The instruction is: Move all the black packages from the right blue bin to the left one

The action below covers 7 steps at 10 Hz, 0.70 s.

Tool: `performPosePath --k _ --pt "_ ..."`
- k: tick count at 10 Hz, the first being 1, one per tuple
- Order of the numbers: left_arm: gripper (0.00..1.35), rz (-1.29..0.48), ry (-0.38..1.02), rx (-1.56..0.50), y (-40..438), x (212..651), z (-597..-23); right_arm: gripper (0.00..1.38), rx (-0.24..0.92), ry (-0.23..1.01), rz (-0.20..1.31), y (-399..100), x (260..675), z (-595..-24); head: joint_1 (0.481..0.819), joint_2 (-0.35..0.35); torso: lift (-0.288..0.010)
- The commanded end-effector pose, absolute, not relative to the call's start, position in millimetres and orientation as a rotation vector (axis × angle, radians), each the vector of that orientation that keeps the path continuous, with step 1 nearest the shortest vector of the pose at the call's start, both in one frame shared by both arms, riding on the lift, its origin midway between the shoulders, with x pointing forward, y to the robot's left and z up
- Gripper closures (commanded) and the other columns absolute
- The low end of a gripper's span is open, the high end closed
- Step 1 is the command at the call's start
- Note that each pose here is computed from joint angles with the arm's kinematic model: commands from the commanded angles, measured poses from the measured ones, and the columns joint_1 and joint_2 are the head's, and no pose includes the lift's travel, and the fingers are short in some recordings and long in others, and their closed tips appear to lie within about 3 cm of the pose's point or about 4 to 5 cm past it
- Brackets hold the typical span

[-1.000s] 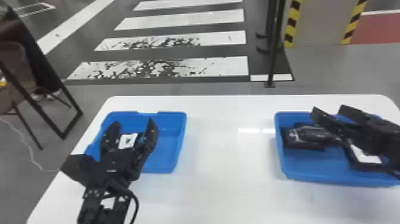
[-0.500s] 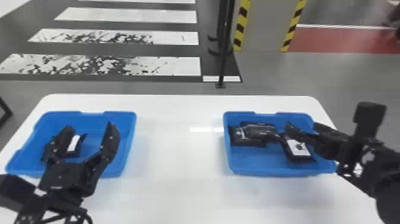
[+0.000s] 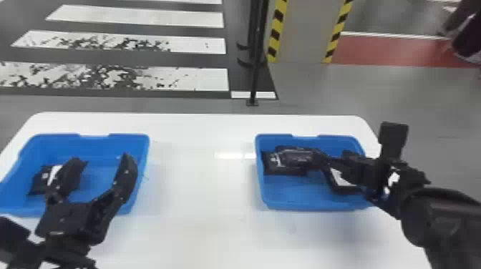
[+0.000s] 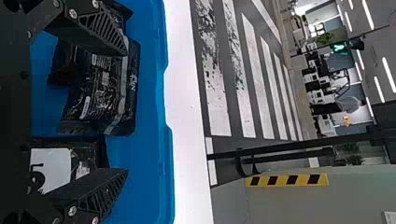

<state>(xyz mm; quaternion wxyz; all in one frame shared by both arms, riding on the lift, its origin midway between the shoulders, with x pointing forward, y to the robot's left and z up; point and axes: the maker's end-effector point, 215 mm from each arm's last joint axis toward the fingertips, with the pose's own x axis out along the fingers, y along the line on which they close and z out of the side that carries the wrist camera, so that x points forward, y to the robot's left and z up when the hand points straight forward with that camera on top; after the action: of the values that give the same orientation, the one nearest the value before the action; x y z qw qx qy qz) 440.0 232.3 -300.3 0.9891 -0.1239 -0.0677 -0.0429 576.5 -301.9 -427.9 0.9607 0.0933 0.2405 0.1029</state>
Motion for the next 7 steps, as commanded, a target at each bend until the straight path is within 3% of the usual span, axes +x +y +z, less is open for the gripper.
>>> performPosePath --k 1,5,7 --pt "0.14 -0.088 -0.131 -0.249 232.0 440.2 -301.8 0.15 0.196 0.496 0.223 -292.4 583.6 -431.5 0.695 -0.077 -0.140" --pt "0.14 -0.094 -0.118 -0.260 231.2 438.9 -306.2 0.17 0.196 0.534 0.239 -270.7 598.8 -446.4 0.695 -0.053 -0.140" --pt "0.14 -0.096 -0.109 -0.264 231.5 438.4 -309.1 0.28 0.235 0.571 0.235 -267.6 598.1 -463.7 0.695 -0.044 -0.140"
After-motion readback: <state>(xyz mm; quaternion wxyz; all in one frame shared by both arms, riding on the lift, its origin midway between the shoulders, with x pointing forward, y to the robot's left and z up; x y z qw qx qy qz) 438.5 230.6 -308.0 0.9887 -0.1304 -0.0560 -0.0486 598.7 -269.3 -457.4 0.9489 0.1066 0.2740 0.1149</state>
